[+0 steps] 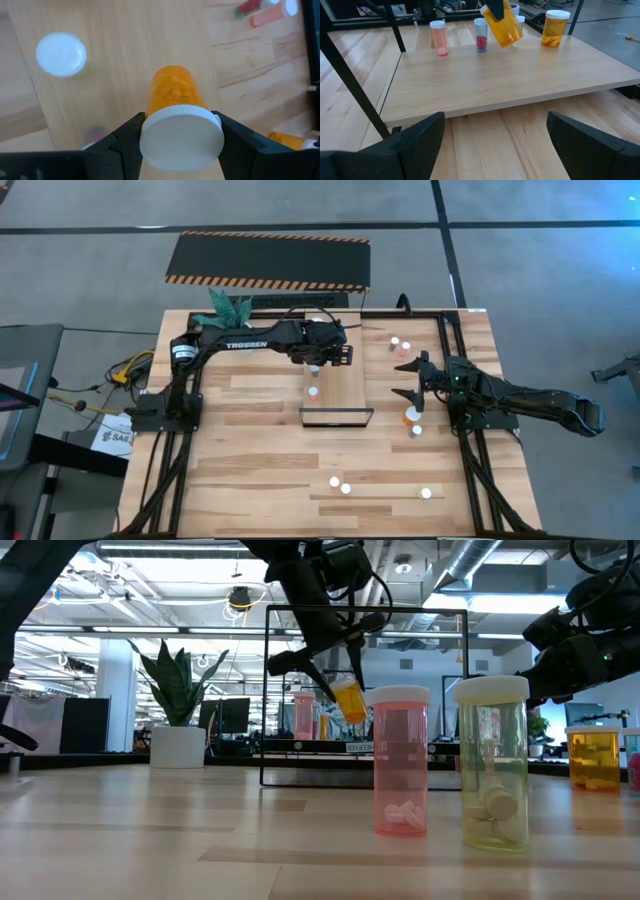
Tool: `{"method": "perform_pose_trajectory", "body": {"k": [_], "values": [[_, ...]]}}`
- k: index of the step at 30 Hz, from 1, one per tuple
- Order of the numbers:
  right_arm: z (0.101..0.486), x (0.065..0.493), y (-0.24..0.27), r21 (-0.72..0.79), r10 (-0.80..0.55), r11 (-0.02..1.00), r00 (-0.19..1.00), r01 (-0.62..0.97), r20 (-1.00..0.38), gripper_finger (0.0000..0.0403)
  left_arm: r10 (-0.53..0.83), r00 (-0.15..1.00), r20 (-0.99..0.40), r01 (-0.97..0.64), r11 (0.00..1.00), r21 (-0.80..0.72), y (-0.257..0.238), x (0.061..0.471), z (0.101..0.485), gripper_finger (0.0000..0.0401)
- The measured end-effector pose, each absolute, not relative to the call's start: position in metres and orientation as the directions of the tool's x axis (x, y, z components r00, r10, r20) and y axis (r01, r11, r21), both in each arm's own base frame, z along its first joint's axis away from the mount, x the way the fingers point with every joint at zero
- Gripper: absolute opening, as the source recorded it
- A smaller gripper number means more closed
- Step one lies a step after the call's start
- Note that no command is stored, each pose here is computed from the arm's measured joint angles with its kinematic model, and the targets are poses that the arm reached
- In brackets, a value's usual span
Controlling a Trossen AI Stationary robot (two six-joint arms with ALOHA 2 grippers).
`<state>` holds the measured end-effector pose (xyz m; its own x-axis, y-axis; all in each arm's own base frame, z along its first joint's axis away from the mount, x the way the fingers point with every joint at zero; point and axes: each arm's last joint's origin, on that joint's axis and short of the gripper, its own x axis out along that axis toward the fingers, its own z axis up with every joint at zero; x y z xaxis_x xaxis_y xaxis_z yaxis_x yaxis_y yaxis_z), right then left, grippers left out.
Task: Pick and place medicine bottles onto shelf by color
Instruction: Put the bottom large orange pill bottle on the shelf aligned with the other large orange pill bottle
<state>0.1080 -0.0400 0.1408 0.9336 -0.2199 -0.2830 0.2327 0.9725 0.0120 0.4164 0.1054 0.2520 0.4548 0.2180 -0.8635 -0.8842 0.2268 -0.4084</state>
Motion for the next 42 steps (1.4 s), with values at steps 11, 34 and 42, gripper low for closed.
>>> {"method": "perform_pose_trajectory", "body": {"k": [11,34,42], "values": [[0.141,0.108,-0.04,0.012,-0.22,0.972,0.934,0.233,-0.282,0.0374,0.162,0.446,-0.88,-0.889,0.198,-0.414,0.098,0.416,0.251,0.0181],[0.141,0.108,-0.04,0.011,-0.22,0.972,0.935,0.233,-0.279,0.0374,0.13,0.422,-0.897,-0.901,0.175,-0.398,0.084,0.416,0.249,0.0181],[0.141,0.108,-0.04,0.011,-0.22,0.972,0.934,0.233,-0.28,0.0374,0.119,0.42,-0.9,-0.901,0.17,-0.398,0.075,0.417,0.249,0.0181]]}}
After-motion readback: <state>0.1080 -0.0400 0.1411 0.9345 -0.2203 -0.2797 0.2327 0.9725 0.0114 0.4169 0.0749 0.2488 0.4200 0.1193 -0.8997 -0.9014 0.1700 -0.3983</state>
